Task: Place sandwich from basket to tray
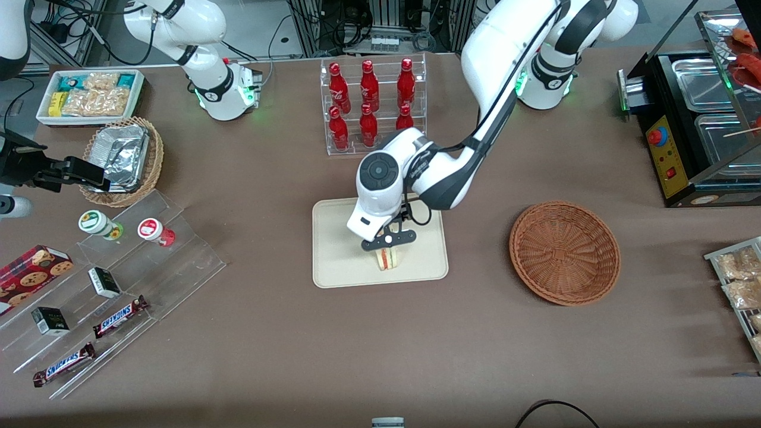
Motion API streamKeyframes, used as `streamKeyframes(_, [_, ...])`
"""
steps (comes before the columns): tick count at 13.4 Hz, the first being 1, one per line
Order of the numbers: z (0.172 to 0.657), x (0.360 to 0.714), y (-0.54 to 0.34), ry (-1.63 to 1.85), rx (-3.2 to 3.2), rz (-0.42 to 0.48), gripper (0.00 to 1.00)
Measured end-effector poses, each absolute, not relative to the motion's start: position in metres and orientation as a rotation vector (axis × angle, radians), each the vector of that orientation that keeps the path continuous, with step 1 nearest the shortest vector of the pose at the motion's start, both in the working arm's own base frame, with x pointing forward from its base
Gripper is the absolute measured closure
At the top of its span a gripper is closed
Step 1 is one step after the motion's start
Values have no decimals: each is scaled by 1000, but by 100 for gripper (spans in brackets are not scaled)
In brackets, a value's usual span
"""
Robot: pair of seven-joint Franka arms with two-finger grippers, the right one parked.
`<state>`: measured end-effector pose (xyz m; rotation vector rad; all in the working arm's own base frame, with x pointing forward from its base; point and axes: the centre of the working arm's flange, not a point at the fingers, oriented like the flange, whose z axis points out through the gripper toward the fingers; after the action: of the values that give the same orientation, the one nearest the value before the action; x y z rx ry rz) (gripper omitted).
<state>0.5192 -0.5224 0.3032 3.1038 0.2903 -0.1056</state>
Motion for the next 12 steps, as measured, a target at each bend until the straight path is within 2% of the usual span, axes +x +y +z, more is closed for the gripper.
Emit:
streamKeyframes(3, [338, 526, -505, 164, 3131, -108, 0])
streamKeyframes(7, [376, 574, -428, 168, 3143, -133, 0])
streamKeyframes(12, [395, 594, -341, 53, 3152, -161, 0])
